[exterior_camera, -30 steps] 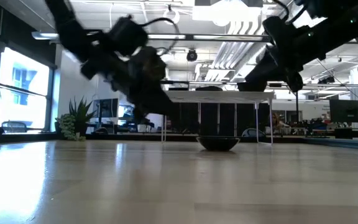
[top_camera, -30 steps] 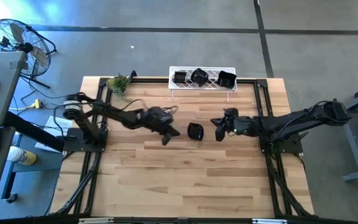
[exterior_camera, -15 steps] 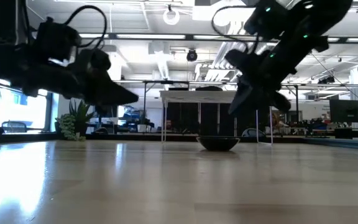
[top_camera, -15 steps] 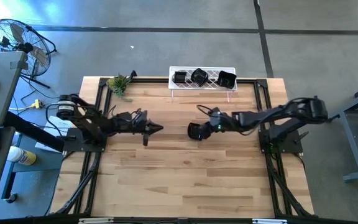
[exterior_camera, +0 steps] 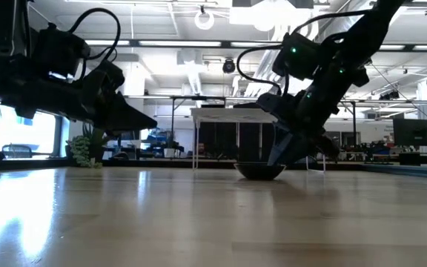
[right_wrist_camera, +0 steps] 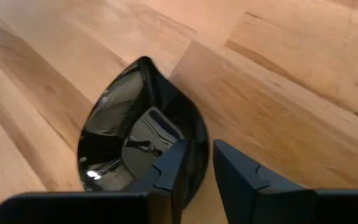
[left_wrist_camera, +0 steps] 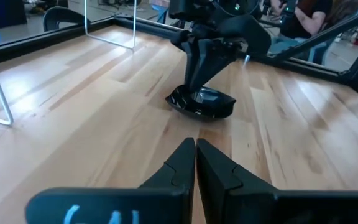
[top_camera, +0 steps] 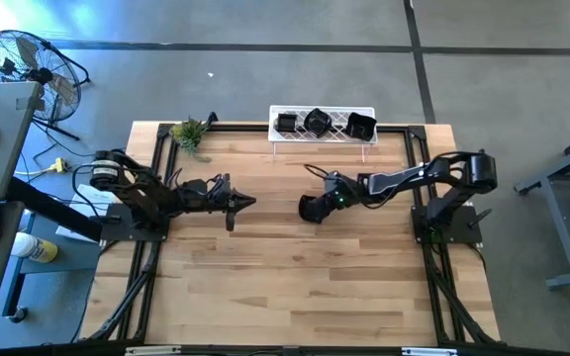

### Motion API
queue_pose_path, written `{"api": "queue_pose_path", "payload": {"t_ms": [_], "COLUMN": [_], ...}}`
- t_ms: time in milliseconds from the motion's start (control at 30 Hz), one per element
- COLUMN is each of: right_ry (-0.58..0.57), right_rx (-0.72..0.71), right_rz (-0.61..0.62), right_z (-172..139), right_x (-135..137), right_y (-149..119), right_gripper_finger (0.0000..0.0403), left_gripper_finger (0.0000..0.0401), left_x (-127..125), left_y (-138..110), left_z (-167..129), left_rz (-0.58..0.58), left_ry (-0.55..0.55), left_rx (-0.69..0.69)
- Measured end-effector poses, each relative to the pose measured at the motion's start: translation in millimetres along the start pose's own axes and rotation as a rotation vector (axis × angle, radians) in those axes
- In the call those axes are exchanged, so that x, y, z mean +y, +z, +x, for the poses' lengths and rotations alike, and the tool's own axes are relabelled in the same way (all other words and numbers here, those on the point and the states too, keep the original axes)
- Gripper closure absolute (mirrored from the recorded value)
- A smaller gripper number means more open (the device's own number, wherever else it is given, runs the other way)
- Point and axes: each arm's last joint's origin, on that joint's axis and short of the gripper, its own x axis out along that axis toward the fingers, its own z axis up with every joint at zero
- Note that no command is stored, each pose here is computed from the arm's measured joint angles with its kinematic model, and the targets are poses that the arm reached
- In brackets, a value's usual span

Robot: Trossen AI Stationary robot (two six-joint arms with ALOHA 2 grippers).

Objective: Pick & Place Mini shaped plates
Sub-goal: Stack the leaf shaped plate on top of the stacked leaf shaped plates on the shelf

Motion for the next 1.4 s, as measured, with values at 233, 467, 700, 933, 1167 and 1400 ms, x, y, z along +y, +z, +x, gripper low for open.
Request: {"api": "queue_pose_path", "payload": {"t_ms": [233,467,700,933,1167,1400], "right_ry": [-0.001,0.013,0.156,0.112,-0.047,-0.113], "right_rx": [-0.005,-0.01,-0.104,-0.309,-0.414,-0.44], "right_rz": [0.017,0.082,0.094,0.133,0.25,0.387], "right_z": [1.2,0.5,-29.0,-88.5,-131.7,-131.3], "right_x": [-0.1,2.6,36.1,68.0,44.0,0.5], "right_y": [0.0,2.2,27.3,82.6,153.6,174.4], "right_gripper_finger": [0.0387,0.0395,0.0397,0.04,0.0399,0.0397], "left_gripper_finger": [0.0389,0.0389,0.0389,0.0389,0.0389,0.0389], "left_x": [0.1,0.0,0.0,0.4,0.7,2.0], "left_y": [-0.2,0.0,0.0,0.0,-1.4,-6.5], "left_z": [0.1,0.1,0.1,0.1,0.0,-0.3], "left_rz": [0.016,0.013,0.012,0.013,0.017,0.05], "left_ry": [0.001,0.0,0.001,0.014,0.02,0.038], "left_rx": [0.002,0.0,0.0,-0.002,0.011,0.063]}}
